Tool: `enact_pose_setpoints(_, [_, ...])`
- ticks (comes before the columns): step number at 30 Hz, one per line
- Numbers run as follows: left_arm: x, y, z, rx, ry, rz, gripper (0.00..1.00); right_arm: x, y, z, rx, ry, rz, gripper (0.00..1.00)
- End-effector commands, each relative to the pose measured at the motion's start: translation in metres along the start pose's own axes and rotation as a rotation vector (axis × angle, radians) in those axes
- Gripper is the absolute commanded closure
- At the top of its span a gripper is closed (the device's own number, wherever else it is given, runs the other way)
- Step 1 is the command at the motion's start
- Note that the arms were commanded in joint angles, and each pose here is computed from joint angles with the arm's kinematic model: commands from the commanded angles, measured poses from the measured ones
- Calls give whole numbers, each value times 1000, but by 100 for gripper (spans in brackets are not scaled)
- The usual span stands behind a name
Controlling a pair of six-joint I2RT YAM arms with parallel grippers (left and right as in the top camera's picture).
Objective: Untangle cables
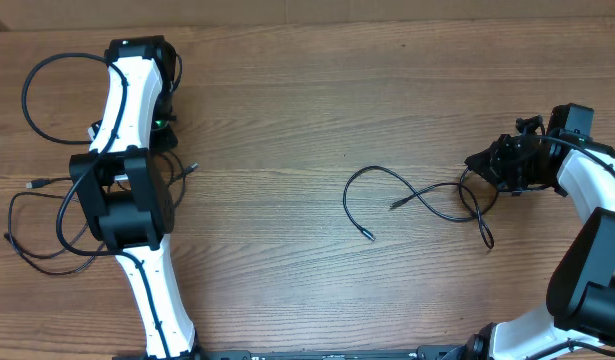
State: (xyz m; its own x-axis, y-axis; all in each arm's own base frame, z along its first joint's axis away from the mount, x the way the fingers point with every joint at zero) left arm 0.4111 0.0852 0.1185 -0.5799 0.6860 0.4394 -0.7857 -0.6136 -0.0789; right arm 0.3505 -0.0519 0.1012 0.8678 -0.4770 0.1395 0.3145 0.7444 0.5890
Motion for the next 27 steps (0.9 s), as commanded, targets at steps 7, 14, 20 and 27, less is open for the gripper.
enact_pose_setpoints(7, [21, -20, -28, -10, -15, 103, 89, 0, -1, -2, -9, 1, 33, 91])
enact_pose_setpoints(14, [36, -29, -43, 3, -22, 148, 86, 0, -1, -2, -9, 1, 32, 91])
enact_pose_setpoints(20, [39, -26, -65, 23, -31, 165, 91, 0, -1, -2, -9, 2, 32, 91])
enact_pose_setpoints(27, [35, -17, -84, 43, -43, 159, 70, 0, -1, -2, -9, 2, 32, 91])
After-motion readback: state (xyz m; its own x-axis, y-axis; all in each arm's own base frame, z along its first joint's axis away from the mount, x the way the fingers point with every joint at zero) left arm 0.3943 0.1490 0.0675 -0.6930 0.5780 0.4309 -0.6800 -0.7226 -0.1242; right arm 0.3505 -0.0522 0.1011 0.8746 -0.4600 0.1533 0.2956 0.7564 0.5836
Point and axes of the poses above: each gripper's point midway between its finger pads, its own z axis back along the fingers, its own y axis along the line the jaws close on, x = y × z, the point moved 5 cm from there along z, back along the fingers, and after that the axes turned 8 degrees about z, right-handed, at the moved point
